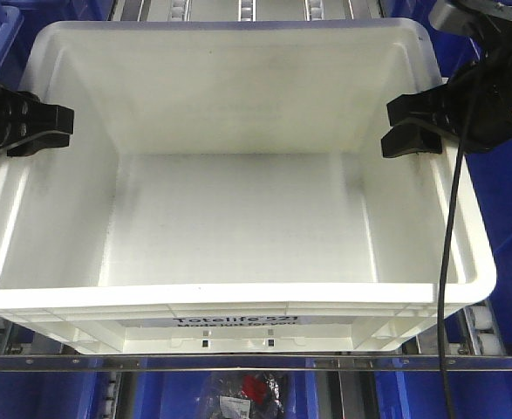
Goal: Move bin from left to right shelf
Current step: 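Lift and pull the gripped tote off the roller shelf toward the robot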
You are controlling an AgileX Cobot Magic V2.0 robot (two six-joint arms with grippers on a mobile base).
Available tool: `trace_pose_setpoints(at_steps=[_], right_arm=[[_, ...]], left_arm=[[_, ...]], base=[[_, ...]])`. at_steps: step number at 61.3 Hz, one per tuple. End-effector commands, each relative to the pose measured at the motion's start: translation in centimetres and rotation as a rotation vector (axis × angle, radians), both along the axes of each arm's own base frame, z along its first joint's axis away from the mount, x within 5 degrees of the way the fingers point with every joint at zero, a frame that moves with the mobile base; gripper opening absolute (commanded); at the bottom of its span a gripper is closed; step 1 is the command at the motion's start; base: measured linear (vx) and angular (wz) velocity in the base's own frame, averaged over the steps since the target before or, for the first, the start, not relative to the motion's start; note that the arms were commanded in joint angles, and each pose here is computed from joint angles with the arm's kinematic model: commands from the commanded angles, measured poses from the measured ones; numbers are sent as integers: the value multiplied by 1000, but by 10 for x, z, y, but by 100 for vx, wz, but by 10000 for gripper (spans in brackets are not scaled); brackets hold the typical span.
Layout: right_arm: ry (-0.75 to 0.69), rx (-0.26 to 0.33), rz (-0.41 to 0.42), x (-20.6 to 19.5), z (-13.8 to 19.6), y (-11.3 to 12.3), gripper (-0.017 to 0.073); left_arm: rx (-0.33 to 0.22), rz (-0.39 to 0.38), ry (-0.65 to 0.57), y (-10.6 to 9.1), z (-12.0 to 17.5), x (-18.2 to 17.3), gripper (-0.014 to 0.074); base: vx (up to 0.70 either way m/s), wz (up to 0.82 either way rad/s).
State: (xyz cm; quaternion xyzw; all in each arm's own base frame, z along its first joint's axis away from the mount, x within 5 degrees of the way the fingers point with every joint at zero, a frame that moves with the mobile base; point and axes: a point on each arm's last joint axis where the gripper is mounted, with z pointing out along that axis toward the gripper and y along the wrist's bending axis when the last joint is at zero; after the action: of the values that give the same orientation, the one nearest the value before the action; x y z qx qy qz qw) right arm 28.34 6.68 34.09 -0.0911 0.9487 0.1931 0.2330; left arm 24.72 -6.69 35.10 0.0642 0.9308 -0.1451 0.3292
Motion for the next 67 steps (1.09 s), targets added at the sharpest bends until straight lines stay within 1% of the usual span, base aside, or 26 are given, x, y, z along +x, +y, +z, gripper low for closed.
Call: trace_pose_setpoints(at_steps=[1, 23, 33, 67], right_arm=[[-137, 30, -18, -3, 27, -1, -4], [-126, 28, -13, -4, 27, -1, -4], [-115, 27, -8, -5, 26, -1, -4], [-100, 26, 0, -6, 26, -1, -4]], left_arm=[[-51, -19, -167, -2, 30, -7, -5], [-60, -6, -186, -2, 32, -5, -5], [-77, -1, -195, -3, 33, -5, -5], [-84, 10, -228, -2, 35, -2, -5]], base=[[0, 0], [0, 0], [0, 0], [0, 0]])
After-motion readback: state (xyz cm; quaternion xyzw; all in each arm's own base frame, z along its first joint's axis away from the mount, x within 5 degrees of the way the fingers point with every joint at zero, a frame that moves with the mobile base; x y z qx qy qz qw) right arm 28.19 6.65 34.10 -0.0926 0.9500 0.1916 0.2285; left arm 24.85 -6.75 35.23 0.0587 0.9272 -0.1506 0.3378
